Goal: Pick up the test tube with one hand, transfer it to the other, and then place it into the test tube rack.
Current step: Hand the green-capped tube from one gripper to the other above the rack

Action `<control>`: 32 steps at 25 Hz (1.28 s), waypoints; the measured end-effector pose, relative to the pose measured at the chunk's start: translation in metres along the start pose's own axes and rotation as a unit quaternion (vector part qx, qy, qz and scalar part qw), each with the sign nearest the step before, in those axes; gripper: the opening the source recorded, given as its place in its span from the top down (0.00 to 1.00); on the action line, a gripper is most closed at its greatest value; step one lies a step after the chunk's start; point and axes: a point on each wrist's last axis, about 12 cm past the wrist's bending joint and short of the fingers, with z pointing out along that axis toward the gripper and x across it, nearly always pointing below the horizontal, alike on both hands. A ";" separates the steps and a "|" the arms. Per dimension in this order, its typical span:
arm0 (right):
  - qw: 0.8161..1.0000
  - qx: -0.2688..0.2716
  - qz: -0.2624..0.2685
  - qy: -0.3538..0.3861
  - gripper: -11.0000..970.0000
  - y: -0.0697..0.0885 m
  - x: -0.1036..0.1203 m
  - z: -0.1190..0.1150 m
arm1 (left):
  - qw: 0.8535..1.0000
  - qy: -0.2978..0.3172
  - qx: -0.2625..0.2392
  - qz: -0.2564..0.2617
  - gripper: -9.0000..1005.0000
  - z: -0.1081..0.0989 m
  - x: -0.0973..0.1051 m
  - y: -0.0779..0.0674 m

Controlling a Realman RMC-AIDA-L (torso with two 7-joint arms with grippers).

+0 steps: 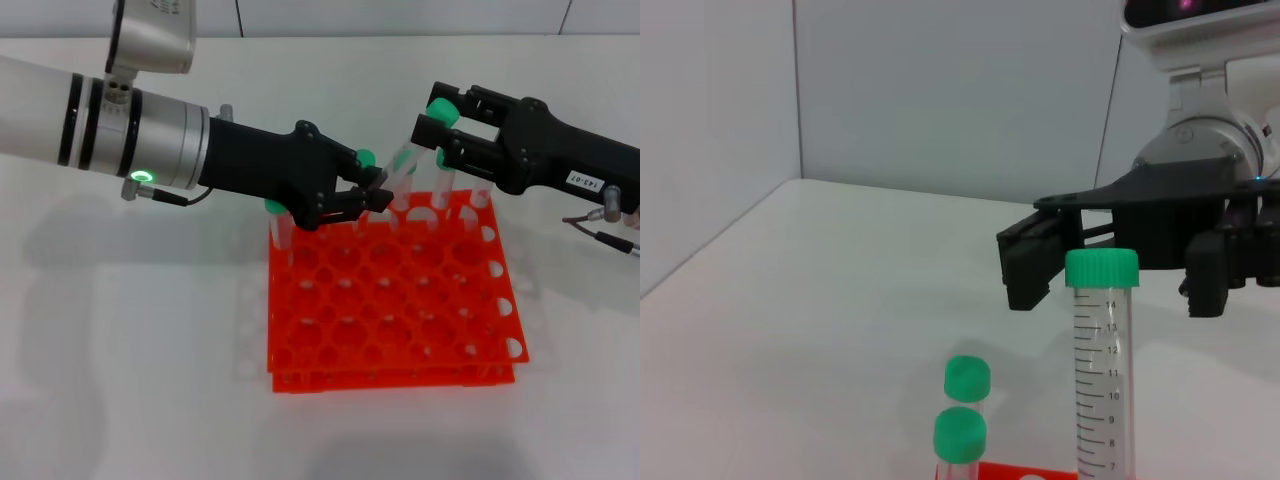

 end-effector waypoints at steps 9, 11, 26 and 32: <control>1.000 0.002 -0.004 -0.004 0.39 0.000 0.000 0.001 | 1.000 -0.001 -0.003 0.000 0.80 0.002 -0.001 0.000; 1.000 0.002 -0.005 -0.004 0.39 0.000 0.000 0.001 | 1.000 0.000 -0.005 0.000 0.80 0.002 -0.001 0.001; 1.000 -0.004 -0.009 0.000 0.62 0.000 0.001 0.004 | 1.000 0.001 -0.001 0.004 0.76 0.006 -0.003 0.000; 1.000 -0.004 -0.009 0.000 0.70 0.000 0.001 0.004 | 1.000 0.001 0.000 0.004 0.74 0.006 -0.003 0.000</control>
